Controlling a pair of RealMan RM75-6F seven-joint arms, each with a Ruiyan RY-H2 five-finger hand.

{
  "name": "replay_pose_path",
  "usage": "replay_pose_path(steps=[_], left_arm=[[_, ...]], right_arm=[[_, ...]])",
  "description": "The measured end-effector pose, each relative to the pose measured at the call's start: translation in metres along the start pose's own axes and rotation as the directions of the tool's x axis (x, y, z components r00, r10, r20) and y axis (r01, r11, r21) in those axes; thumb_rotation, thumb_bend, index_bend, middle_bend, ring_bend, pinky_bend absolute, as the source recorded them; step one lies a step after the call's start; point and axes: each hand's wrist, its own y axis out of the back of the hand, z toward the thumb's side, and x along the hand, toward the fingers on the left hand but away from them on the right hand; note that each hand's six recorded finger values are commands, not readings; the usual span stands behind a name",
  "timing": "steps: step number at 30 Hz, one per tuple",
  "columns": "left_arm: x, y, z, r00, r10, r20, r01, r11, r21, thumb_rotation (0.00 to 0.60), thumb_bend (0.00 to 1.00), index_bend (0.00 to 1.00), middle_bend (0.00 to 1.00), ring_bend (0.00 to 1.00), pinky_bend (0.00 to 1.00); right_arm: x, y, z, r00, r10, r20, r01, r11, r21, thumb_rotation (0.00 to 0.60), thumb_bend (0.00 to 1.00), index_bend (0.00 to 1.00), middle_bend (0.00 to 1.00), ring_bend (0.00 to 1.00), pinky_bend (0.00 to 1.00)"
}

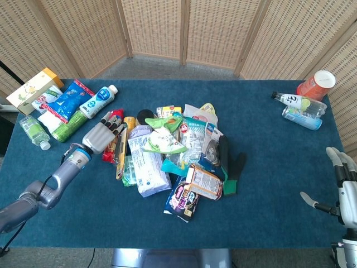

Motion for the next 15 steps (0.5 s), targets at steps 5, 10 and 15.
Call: replay_pose_path(steps=[5,10,15], left_arm=[[0.004,0.001,0.002,1.000,0.004,0.006,-0.004,0.999,0.045,0.600,0.00,0.05,0.00,0.00,0.00],[0.009,0.003,0.014,0.999,0.015,0.037,-0.018,0.995,0.095,0.600,0.00,0.18,0.00,0.00,0.03],[0.011,0.011,0.019,0.997,0.062,0.042,-0.067,0.989,0.132,0.600,0.00,0.65,0.50,0.35,0.49]], right_arm=[[0.001,0.001,0.002,1.000,-0.003,-0.006,0.003,1.000,0.000,0.600,0.00,0.00,0.00,0.00,0.00],[0.002,0.003,0.005,1.000,-0.011,-0.018,0.010,1.000,-0.003,0.600,0.00,0.00,0.00,0.00,0.00],[0.003,0.005,0.006,1.000,-0.019,-0.024,0.019,1.000,-0.009,0.600,0.00,0.00,0.00,0.00,0.00]])
